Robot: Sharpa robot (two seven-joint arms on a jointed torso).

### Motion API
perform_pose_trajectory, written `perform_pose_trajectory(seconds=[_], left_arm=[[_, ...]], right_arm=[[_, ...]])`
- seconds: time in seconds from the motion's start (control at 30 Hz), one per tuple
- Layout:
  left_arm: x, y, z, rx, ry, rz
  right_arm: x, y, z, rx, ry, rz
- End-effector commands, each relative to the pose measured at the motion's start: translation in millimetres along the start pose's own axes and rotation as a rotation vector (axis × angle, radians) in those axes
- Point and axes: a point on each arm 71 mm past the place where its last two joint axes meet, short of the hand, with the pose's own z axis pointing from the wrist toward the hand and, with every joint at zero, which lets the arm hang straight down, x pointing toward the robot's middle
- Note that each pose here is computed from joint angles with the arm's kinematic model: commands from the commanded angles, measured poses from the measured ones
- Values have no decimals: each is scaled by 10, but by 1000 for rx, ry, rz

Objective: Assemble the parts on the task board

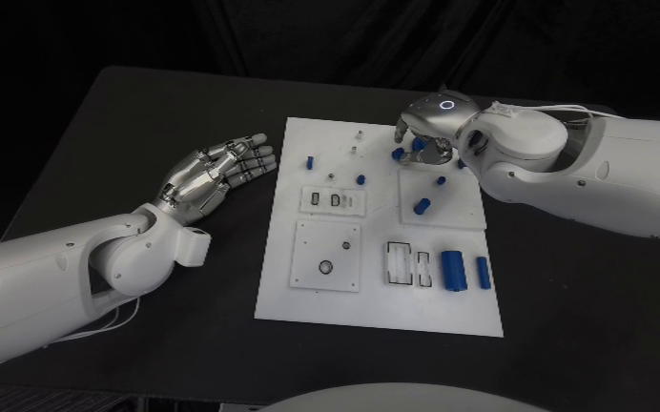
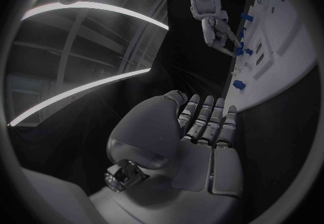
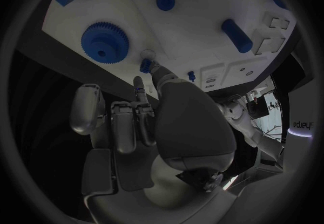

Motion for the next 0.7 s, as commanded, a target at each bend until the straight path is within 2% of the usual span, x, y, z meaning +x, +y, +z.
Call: perform_pose_trajectory(seconds=[0.03,0.7], left_arm=[[15,-66,-7,107,16,-12],[18,-61,-3,105,18,-14]], right_arm=[[30,-5,5,20,22,-16],[131,30,89,11,42,-18]])
